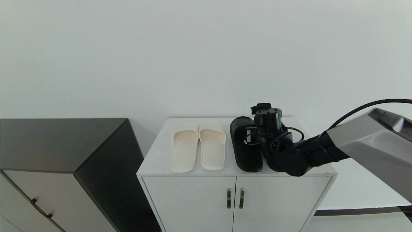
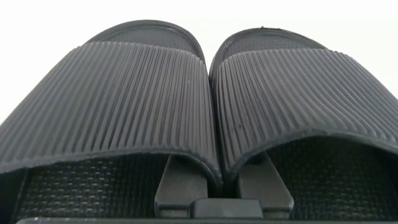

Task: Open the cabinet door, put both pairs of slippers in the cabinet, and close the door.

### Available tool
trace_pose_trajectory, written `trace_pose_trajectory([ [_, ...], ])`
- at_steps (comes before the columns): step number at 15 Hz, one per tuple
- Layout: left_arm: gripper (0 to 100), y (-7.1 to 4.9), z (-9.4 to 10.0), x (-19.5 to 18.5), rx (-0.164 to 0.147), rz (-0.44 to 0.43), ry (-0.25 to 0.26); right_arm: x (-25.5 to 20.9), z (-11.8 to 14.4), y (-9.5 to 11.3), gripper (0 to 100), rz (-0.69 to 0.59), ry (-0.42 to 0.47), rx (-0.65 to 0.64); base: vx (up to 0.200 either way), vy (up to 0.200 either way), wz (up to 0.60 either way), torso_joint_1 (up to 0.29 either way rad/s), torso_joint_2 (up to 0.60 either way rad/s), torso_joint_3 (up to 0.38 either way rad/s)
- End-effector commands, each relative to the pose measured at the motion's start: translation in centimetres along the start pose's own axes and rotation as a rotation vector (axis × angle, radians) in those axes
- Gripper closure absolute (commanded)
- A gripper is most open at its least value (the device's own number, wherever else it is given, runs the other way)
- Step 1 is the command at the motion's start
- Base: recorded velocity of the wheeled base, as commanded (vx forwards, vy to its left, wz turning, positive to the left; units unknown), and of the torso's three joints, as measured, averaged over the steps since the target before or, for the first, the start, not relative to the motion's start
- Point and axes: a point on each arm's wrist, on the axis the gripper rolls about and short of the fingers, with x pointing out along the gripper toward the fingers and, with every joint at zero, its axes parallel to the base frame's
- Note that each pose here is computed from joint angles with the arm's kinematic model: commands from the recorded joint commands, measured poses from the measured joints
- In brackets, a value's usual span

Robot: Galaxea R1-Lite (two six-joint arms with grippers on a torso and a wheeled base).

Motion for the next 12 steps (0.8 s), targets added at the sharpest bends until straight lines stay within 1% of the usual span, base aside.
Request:
trace_pose_trajectory([
  [1,100,0.0,0.0,0.0,0.0,0.0,0.001,-5.1,2.8,-0.9,100,0.051,-0.034,-0.005,0.0,0.0,0.0,0.0,0.0,0.0],
  [2,100,0.0,0.0,0.0,-0.001,0.002,0.001,-7.4,3.2,-1.4,100,0.088,-0.032,-0.016,0.0,0.0,0.0,0.0,0.0,0.0],
  [3,100,0.0,0.0,0.0,-0.001,0.002,0.001,-8.7,3.2,-1.5,100,0.123,-0.027,-0.022,0.0,0.0,0.0,0.0,0.0,0.0],
  [4,100,0.0,0.0,0.0,-0.001,0.0,0.001,-12.5,3.3,-2.2,100,0.251,-0.013,-0.034,0.0,0.0,0.0,0.0,0.0,0.0],
  [5,100,0.0,0.0,0.0,0.0,0.0,0.001,-14.8,2.9,-2.3,100,0.338,0.0,-0.041,0.0,0.0,0.0,0.0,0.0,0.0],
  [6,100,0.0,0.0,0.0,0.0,0.0,0.001,-16.7,2.4,-2.6,100,0.411,0.015,-0.048,0.0,0.0,0.0,0.0,0.0,0.0],
  [7,100,0.0,0.0,0.0,0.0,0.0,0.001,-18.5,1.9,-3.2,100,0.52,0.038,-0.049,0.0,0.0,0.0,0.0,0.0,0.0],
  [8,100,0.0,0.0,0.0,0.002,0.0,0.001,-19.3,1.7,-3.5,100,0.586,0.05,-0.049,0.0,0.0,0.0,0.0,0.0,0.0],
  [9,100,0.0,0.0,0.0,0.003,0.0,0.001,-19.7,1.6,-3.9,100,0.628,0.061,-0.047,0.0,0.0,0.0,0.0,0.0,0.0],
  [12,100,0.0,0.0,0.0,0.003,-0.001,0.001,-19.7,0.8,-3.9,100,0.641,0.086,-0.059,0.0,0.0,0.0,0.0,0.0,0.0],
])
